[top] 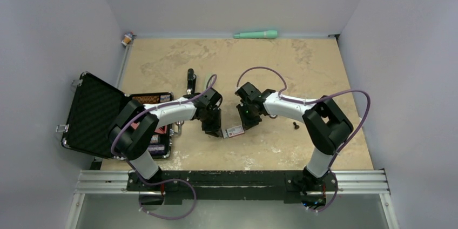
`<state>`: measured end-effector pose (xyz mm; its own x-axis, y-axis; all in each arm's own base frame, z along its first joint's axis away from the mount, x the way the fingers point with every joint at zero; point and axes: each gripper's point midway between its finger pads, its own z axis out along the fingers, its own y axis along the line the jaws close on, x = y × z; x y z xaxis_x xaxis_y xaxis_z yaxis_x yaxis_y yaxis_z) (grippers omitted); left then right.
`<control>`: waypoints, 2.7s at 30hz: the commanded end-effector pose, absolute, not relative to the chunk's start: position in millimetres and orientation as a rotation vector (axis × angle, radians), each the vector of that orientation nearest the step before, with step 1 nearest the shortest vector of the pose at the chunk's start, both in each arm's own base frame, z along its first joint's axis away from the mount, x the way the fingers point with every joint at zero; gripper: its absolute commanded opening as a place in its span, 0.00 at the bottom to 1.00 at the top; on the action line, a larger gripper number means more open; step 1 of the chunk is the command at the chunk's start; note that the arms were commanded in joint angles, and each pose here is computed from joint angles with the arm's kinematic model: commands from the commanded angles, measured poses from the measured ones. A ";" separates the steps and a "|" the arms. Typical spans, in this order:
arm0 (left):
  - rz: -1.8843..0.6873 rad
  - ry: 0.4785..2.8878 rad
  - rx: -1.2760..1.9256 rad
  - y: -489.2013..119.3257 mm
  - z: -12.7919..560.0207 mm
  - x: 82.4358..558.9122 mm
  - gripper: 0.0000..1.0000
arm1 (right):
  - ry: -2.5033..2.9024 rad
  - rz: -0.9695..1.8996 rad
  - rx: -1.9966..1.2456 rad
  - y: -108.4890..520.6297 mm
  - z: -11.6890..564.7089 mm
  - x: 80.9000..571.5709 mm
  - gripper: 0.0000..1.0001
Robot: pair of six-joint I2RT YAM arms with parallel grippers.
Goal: Unload the staples from the stapler
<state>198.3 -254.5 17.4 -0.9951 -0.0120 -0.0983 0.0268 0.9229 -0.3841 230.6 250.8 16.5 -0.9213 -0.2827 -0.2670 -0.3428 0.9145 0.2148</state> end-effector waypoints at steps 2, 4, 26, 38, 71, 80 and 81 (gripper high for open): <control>-0.625 2.962 0.042 -260.8 17.2 201.1 0.24 | 2.826 0.404 -0.526 262.7 18.1 233.1 0.19; -0.624 2.962 0.038 -260.5 17.3 201.3 0.24 | 2.823 0.409 -0.532 264.4 18.7 232.9 0.19; -0.623 2.961 0.012 -256.7 14.5 196.9 0.21 | 2.817 0.506 -0.599 285.2 21.3 228.0 0.18; -0.625 2.962 0.015 -258.8 14.7 199.4 0.21 | 2.802 0.517 -0.605 286.7 26.0 229.0 0.22; -0.635 2.877 0.238 -332.8 82.2 306.0 0.21 | 2.660 0.156 -0.109 184.4 82.6 392.3 0.25; -0.693 2.688 0.222 -305.2 149.6 295.3 0.36 | 2.459 0.382 -0.123 194.8 162.0 377.1 0.58; -0.686 2.655 0.227 -298.3 158.2 293.1 0.42 | 2.442 0.393 -0.121 193.9 168.9 374.2 0.60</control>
<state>292.3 -316.1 100.7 -0.9649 0.0866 -0.2478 0.1849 0.8943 -0.4076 382.8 185.9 123.7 -0.8438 -0.0150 -0.5365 -0.1302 0.9755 0.1773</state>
